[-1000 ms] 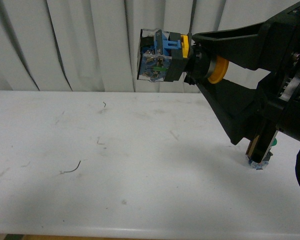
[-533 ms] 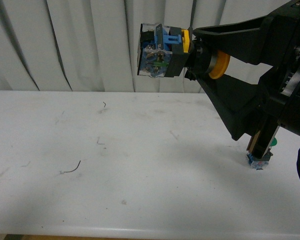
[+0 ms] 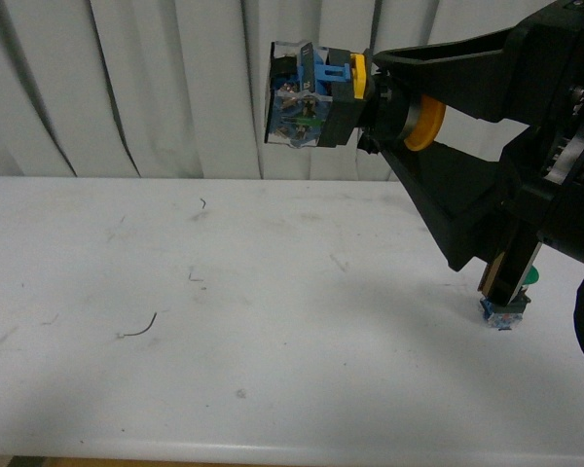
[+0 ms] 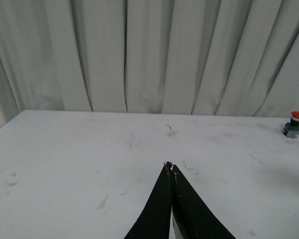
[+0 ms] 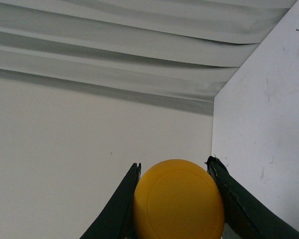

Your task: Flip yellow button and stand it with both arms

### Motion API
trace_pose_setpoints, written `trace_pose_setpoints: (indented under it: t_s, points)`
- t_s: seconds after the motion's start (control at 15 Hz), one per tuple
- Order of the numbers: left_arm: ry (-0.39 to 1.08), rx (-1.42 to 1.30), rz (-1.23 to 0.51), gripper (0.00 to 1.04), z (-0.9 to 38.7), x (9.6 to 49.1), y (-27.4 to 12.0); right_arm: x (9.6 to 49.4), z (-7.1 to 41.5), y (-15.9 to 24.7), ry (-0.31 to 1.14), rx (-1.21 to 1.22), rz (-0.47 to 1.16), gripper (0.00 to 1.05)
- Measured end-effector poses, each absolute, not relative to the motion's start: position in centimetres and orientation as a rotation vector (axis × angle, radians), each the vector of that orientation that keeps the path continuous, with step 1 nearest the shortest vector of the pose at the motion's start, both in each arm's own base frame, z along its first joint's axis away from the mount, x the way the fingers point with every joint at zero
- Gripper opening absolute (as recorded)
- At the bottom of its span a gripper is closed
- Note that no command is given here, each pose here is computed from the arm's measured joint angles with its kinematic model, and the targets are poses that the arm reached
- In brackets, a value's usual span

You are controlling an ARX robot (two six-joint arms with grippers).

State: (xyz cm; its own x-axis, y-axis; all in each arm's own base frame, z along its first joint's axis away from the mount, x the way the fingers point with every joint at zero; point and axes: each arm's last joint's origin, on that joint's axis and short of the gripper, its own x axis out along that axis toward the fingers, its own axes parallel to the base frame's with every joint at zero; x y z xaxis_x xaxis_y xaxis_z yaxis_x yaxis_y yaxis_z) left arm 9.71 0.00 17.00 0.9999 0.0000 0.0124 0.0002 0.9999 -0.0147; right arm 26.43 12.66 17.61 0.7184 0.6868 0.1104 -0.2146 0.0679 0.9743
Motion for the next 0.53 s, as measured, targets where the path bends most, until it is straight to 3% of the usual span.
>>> trace_pose_setpoints:
  t_s: [0.47, 0.53]
  points:
    - [0.002, -0.015, 0.000, 0.02, 16.59, 9.76, 0.00, 26.43, 17.62, 12.76, 0.407, 1.291, 0.711, 0.36]
    - [0.002, -0.015, 0.000, 0.10, 16.59, 9.76, 0.00, 26.42, 18.23, 12.44, 0.338, 1.232, 0.705, 0.36]
